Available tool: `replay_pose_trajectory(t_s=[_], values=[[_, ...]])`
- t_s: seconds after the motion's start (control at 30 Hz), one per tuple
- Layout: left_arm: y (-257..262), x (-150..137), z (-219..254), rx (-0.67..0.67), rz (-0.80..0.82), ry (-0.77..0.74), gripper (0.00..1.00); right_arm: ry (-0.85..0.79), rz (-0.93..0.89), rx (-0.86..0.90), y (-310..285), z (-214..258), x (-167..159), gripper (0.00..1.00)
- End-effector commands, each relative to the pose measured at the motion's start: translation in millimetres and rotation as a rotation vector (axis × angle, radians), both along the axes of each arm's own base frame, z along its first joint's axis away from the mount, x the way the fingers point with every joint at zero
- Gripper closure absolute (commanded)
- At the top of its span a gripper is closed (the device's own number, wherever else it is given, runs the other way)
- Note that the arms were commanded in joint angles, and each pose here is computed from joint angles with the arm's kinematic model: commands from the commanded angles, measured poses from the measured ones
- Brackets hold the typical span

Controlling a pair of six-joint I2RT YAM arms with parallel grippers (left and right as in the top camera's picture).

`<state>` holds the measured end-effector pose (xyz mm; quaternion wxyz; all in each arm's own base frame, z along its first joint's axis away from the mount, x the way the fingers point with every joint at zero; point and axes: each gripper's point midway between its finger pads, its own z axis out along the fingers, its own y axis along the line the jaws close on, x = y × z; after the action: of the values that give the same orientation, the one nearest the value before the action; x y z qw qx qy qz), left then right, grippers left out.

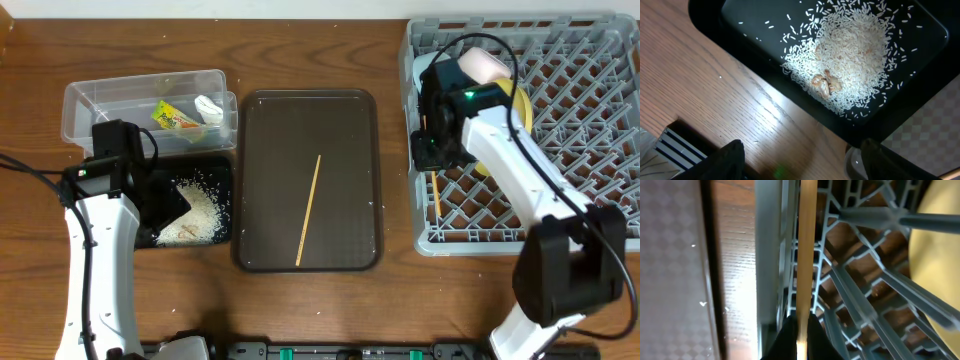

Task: Sort waste into correct bins and load items into the dishwasher rack
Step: 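Carry the chopstick to the rack and insert it upright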

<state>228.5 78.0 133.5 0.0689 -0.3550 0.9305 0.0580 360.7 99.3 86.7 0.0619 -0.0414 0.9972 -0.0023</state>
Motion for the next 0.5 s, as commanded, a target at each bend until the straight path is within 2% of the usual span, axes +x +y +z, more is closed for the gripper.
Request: replay_pose_trajectory(t_s=[0.0,0.1,0.17,0.3,0.47], values=[[1,-2,1,0.001,0.011,-0.002,0.23,0.004,0.006,-0.009,-3,-7,4,0.94],[1,-2,1,0.001,0.01,-0.002,0.23,0.0,0.006,-0.009,-3,-5,4,0.79],[1,-2,1,0.001,0.011,-0.002,0.23,-0.008,0.006,-0.007,-3,-2,4,0.74],[1,-2,1,0.001,0.01,-0.002,0.23,-0.044,0.006,0.003,-2,11,6,0.72],[1,-2,1,0.001,0.011,-0.002,0.23,-0.165,0.016,0.049,5,48,13,0.71]])
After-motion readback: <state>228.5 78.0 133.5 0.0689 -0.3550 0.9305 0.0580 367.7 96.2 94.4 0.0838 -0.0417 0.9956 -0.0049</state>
